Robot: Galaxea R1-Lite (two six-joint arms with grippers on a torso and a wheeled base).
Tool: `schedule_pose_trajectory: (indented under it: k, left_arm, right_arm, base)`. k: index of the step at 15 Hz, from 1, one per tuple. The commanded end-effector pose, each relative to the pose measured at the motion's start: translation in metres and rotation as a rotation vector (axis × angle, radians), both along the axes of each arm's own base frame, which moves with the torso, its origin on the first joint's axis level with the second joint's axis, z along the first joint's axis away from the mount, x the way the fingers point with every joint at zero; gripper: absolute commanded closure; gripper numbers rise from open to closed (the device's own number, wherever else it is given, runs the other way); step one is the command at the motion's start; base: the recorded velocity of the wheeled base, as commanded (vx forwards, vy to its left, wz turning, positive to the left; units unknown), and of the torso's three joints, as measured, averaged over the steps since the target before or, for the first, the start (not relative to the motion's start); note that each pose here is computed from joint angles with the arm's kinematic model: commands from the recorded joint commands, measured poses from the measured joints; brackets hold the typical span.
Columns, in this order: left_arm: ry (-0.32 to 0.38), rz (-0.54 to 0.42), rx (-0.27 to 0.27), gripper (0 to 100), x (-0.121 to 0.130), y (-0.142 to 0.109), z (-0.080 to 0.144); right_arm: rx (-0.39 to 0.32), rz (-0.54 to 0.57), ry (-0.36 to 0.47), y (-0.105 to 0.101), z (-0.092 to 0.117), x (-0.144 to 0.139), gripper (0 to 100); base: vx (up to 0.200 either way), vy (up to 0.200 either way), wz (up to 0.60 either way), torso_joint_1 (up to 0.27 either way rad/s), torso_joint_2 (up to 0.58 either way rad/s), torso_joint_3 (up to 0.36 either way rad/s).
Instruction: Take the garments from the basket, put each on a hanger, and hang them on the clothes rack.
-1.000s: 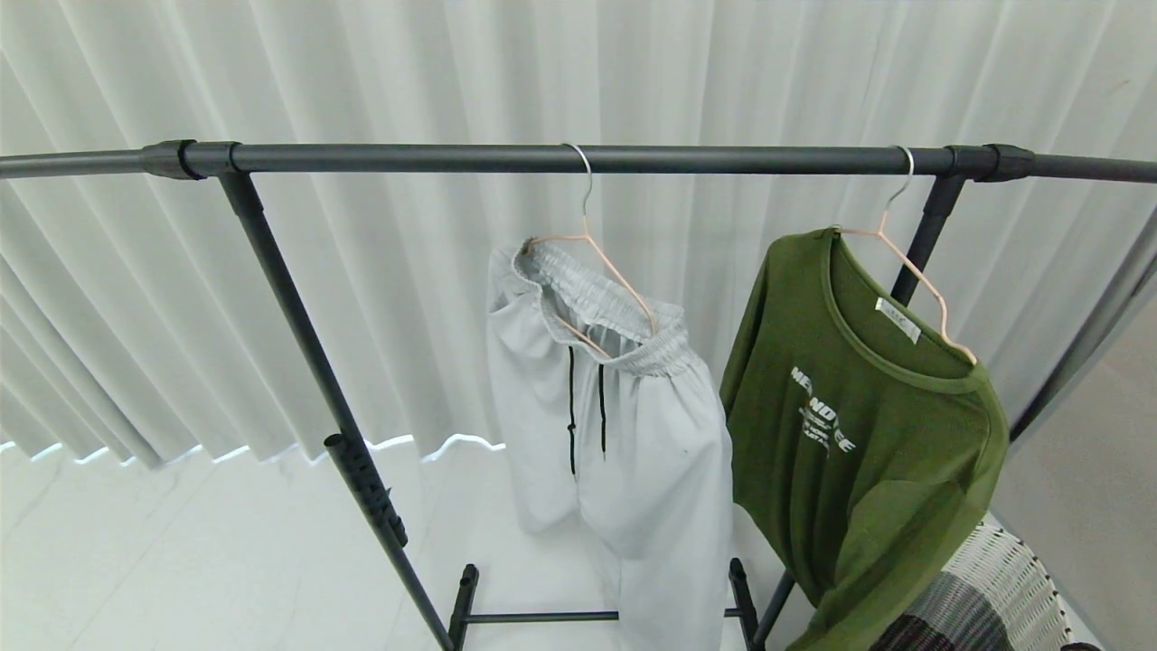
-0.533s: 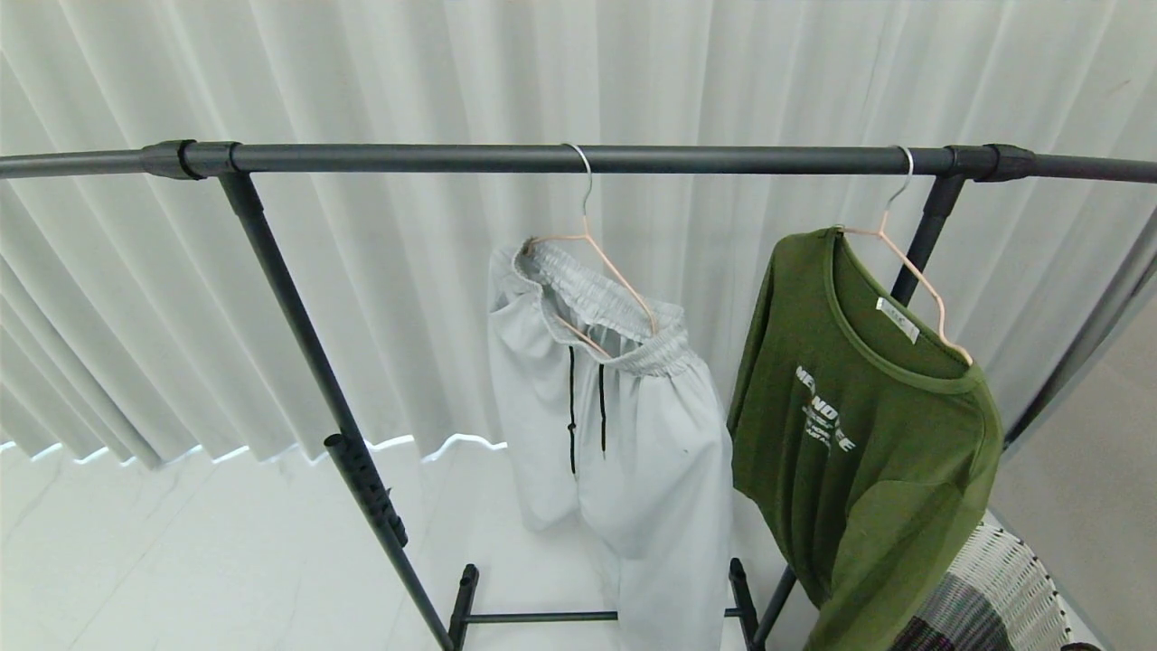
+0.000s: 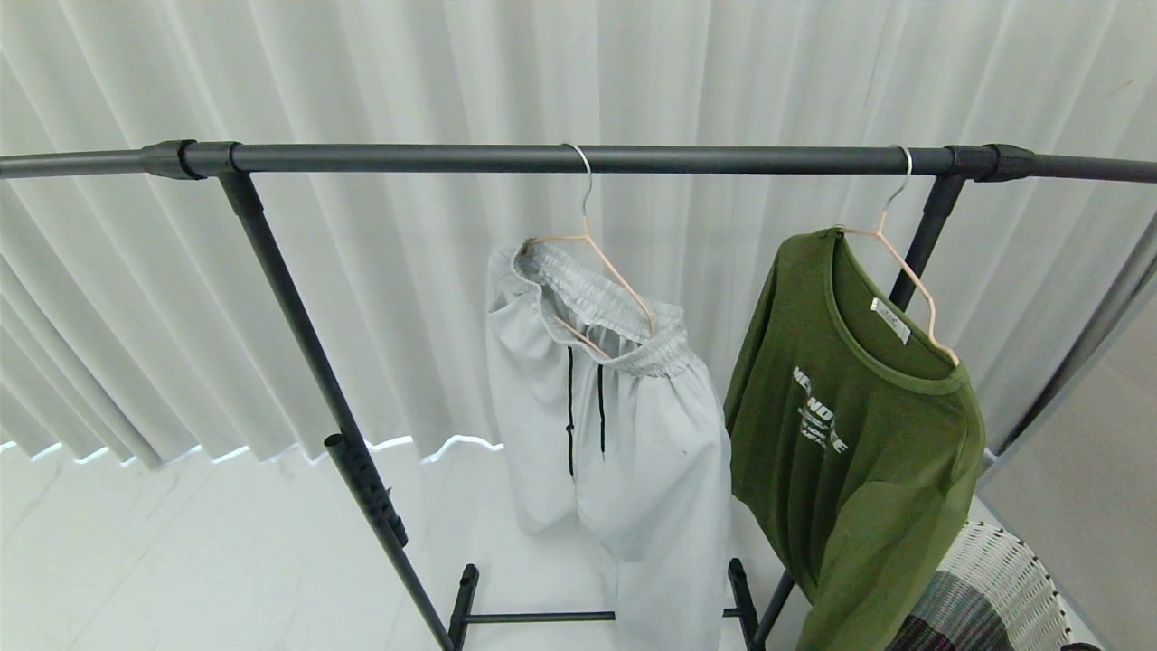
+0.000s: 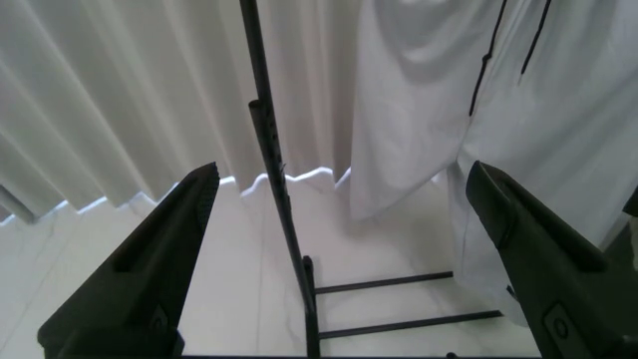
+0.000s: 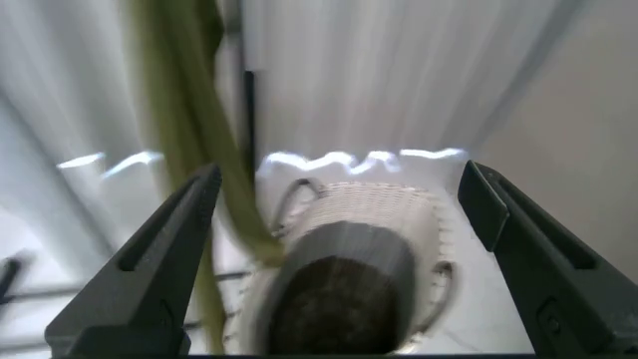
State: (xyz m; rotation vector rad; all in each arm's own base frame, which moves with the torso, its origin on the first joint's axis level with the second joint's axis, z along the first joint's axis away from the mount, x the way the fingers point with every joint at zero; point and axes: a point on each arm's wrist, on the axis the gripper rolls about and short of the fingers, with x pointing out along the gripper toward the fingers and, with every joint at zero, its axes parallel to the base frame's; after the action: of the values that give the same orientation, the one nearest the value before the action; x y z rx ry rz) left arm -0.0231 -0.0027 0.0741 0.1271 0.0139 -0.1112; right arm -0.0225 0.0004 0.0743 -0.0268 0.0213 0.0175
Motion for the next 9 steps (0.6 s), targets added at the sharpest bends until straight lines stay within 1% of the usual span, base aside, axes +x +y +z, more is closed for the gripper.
schedule_pose_trajectory:
  k: [1,4,7,9]
  left_arm:
    - [-0.001,0.000,0.000,0,-0.0001,0.0000,-0.0001]
    - [-0.001,0.000,0.000,0,-0.0001,0.0000,-0.0001]
    - [-0.001,0.001,0.000,0,-0.0001,0.0000,-0.0001]
    - [-0.001,0.000,0.000,0,-0.0001,0.0000,-0.0001]
  right_arm:
    - [-0.008,0.006,-0.003,0.0002,0.0002,-0.0003,0]
    - [-0.029,0.019,-0.004,0.0004,0.0003,-0.0005,0]
    - [-0.019,0.020,-0.004,0.0005,0.0003,-0.0005,0]
    - [0.001,0.016,-0.003,0.0004,0.0003,-0.0005,0]
  base:
    - [0.000,0.000,0.00,0.000,0.00,0.000]
    - [0.000,0.000,0.00,0.000,0.00,0.000]
    - [0.000,0.000,0.00,0.000,0.00,0.000]
    - [0.000,0.000,0.00,0.000,0.00,0.000]
